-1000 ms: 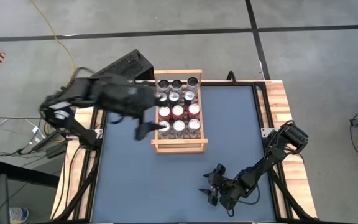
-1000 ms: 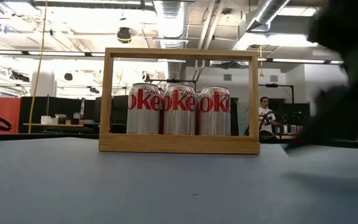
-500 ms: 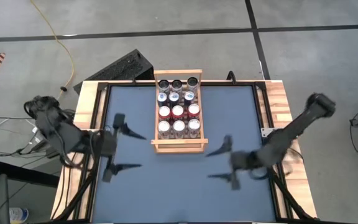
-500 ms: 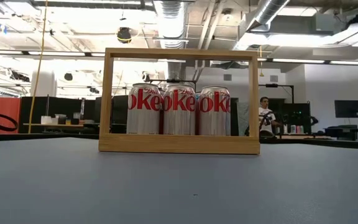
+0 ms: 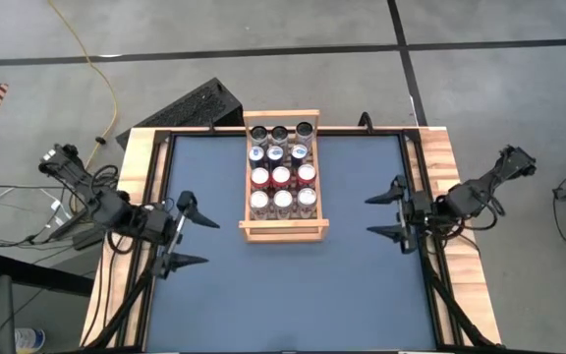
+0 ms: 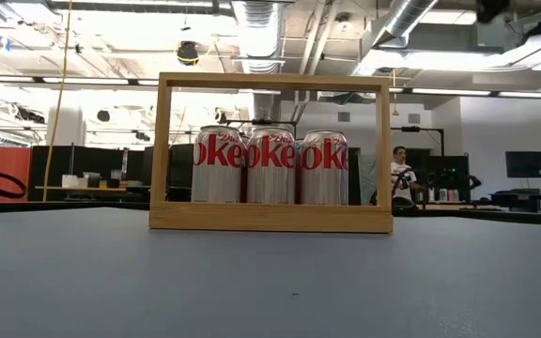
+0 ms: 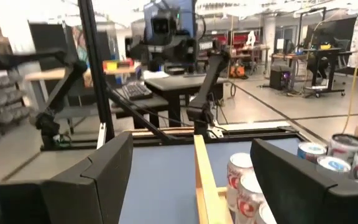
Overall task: Place canned beverage on shelf
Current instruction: Return to Home Position
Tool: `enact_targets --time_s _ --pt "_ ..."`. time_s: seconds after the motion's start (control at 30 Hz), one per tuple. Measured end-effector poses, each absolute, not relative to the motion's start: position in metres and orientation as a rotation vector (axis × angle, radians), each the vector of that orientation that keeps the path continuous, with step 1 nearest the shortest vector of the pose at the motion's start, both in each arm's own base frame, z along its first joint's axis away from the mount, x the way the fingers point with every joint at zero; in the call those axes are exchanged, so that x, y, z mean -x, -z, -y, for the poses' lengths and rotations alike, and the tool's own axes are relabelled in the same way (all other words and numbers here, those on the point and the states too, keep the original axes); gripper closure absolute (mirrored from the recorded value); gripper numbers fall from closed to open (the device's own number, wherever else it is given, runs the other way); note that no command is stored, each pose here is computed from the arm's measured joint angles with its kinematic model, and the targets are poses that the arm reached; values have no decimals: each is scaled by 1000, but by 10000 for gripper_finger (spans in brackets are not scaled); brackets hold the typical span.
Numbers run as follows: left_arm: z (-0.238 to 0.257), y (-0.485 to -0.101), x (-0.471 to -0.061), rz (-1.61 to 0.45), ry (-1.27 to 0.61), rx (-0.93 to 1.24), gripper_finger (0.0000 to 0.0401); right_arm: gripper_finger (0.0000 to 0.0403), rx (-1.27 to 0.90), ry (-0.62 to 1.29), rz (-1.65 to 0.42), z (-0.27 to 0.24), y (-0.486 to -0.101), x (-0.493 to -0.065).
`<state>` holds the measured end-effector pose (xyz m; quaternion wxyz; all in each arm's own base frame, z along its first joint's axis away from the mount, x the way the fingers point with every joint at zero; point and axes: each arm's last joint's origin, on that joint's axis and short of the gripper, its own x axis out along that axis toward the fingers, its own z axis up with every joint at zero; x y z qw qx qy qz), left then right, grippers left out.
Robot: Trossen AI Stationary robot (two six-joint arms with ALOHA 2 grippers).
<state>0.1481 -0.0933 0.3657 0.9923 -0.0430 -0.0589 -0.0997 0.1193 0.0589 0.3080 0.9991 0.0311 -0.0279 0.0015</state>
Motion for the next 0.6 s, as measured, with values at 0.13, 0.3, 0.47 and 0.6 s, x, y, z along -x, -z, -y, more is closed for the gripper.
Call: enact_targets --time_s 0.13,0.3,0.47,0.6 --pt "87 -334 -139 111 215 105 53 86 -109 0 99 -51 -278 -108" --pt "85 -302 -135 136 239 151 53 86 -155 23 127 -42 -246 -96" --pt "84 -270 -134 133 231 196 53 86 -210 56 178 -34 -219 -84" --pt "81 -249 -132 147 198 251 53 86 -251 59 204 -32 -200 -81"
